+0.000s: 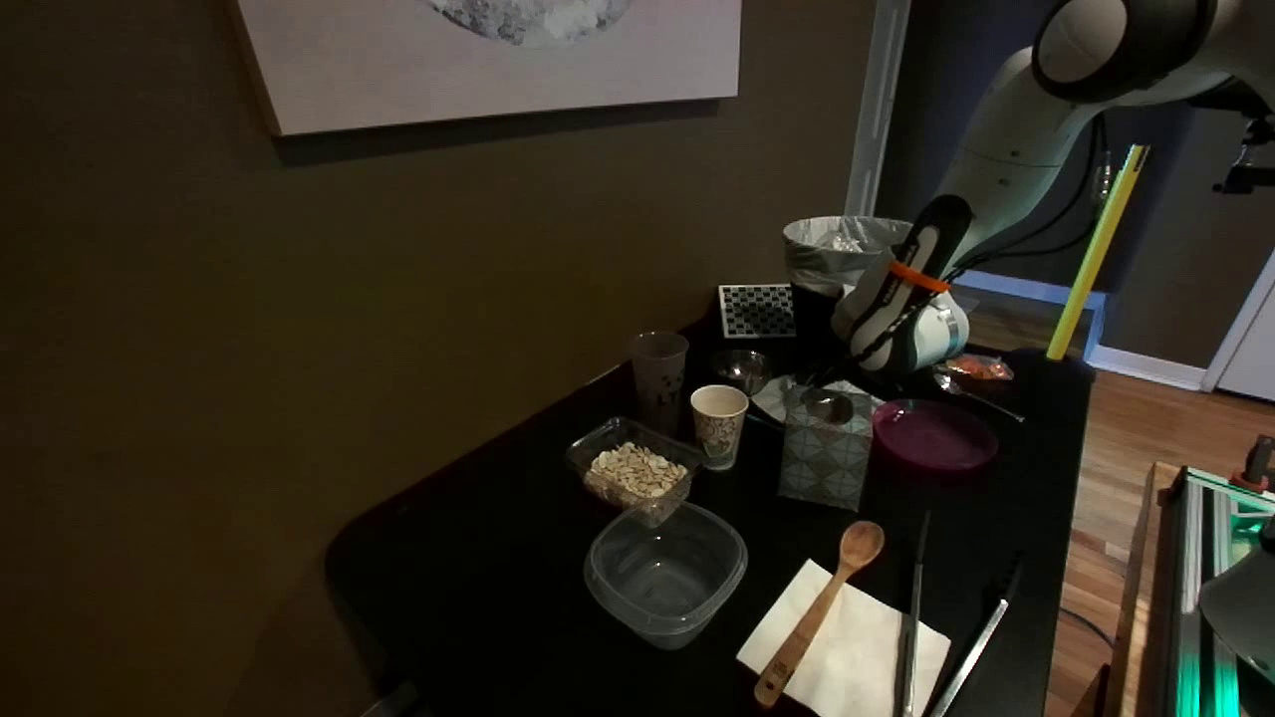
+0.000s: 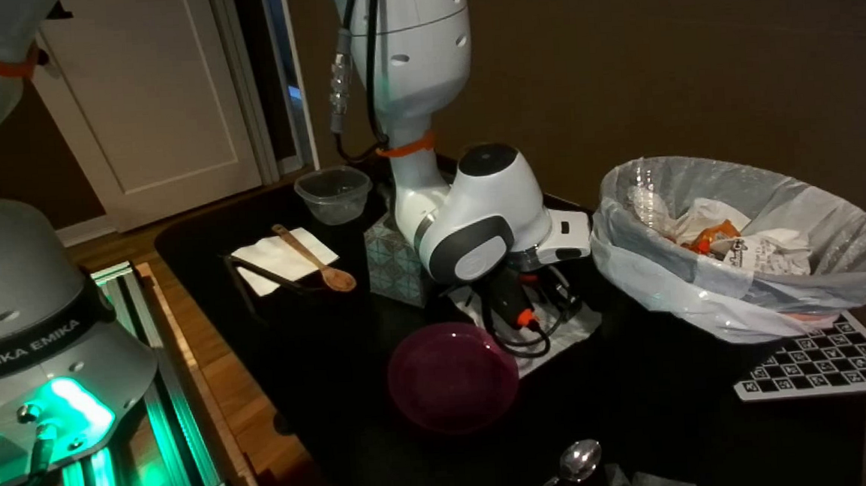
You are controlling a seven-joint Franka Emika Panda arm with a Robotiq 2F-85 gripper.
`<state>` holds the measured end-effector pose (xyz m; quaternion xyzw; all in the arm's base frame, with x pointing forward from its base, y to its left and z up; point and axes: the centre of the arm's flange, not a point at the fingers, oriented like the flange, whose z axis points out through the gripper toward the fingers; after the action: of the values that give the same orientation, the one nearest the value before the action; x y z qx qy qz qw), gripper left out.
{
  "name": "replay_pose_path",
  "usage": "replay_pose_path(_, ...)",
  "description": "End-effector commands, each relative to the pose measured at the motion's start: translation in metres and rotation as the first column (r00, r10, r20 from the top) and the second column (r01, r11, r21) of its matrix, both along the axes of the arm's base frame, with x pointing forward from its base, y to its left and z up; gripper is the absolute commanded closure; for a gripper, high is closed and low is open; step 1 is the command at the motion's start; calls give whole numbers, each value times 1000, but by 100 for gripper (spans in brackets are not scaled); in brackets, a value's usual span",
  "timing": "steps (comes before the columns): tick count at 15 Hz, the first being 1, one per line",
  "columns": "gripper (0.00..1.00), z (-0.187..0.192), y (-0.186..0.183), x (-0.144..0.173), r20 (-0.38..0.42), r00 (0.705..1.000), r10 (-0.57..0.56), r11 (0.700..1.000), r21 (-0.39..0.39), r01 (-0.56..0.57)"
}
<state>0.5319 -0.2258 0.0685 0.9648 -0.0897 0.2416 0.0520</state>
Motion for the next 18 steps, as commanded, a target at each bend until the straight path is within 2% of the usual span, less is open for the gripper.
replay_pose_path(1,67,-1,2,1,28,999,-22,1000,-17,22)
replay_pose_path(3,71,2,4,0,32,999,-19,1000,-22,20)
replay_pose_path(5,65,6,5,-1,36,999,-20,999,-30,21)
replay_pose_path(10,78,19,13,-1,43,999,-12,999,-43,14)
replay_pose_path(11,69,22,14,0,41,999,-10,999,-39,11)
replay_pose_path(12,49,25,17,0,42,999,-8,999,-37,10)
replay_pose_path(15,28,42,28,-4,23,1000,-5,1000,-13,5)
replay_pose_path(18,6,53,40,-13,-56,998,-15,1000,16,16)
